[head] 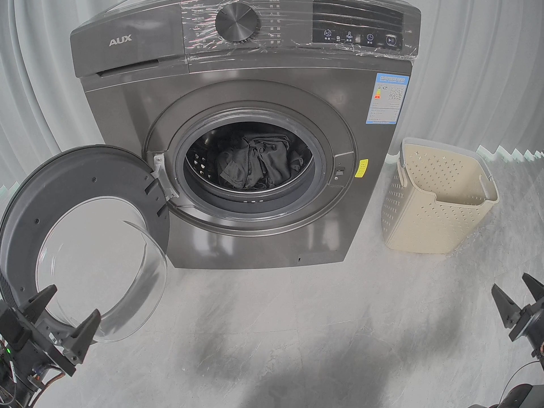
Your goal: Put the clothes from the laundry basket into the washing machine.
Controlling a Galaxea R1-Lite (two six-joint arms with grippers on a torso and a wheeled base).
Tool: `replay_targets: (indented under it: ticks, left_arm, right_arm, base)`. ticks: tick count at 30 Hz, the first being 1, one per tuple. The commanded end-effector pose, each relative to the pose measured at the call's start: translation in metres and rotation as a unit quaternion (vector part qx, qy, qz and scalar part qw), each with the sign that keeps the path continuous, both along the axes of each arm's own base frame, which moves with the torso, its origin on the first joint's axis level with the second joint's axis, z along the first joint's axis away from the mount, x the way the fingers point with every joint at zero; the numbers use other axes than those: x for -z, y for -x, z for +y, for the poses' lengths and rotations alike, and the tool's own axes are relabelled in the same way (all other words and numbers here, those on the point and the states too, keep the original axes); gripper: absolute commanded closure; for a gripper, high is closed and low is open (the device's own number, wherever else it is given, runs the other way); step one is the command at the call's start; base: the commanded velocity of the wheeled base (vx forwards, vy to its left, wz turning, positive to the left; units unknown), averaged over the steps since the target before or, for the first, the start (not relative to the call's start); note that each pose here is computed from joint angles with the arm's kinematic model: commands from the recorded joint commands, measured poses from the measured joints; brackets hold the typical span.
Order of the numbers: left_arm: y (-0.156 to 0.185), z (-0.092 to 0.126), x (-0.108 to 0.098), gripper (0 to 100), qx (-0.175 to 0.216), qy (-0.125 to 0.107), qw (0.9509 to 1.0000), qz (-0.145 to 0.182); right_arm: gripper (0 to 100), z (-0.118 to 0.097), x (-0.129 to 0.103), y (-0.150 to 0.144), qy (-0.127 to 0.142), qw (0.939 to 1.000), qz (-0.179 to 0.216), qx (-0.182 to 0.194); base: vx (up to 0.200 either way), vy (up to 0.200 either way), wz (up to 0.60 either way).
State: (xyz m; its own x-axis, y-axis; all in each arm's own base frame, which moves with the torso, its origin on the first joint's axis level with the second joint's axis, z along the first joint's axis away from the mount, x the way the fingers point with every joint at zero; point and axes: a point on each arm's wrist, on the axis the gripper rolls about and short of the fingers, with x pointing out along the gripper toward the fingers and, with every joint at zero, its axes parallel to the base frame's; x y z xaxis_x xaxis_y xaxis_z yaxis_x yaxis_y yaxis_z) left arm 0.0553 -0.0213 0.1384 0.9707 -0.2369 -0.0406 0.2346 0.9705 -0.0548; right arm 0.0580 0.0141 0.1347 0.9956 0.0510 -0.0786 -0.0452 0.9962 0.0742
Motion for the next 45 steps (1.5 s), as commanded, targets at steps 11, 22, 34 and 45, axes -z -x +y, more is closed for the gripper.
replay_targets:
  ticks: [11, 22, 34, 45]
  left_arm:
    - [0.074, 0.022, 0.052, 0, -0.119, 0.001, 0.9921, -0.040]
    - [0.079, 0.024, 0.056, 0, -0.191, 0.006, 0.9800, -0.055]
    - [0.078, 0.021, 0.063, 0, -0.114, -0.027, 0.9929, -0.022]
    - [0.078, 0.021, 0.063, 0, -0.113, -0.027, 0.9930, -0.022]
  right_arm:
    - [0, -0.014, 0.050, 0.073, 0.071, 0.9952, -0.033, -0.059]
    - [0, -0.014, 0.052, 0.081, 0.083, 0.9939, -0.069, 0.022]
    - [0, -0.013, 0.059, 0.081, 0.042, 0.9985, -0.033, 0.006]
    - [0, -0.014, 0.059, 0.081, 0.040, 0.9984, -0.039, 0.012]
  base:
    - [0.000, 0.000, 0.00]
    - [0.000, 0.000, 0.00]
    - [0.000, 0.000, 0.00]
    - [-0.109, 0.000, 0.00]
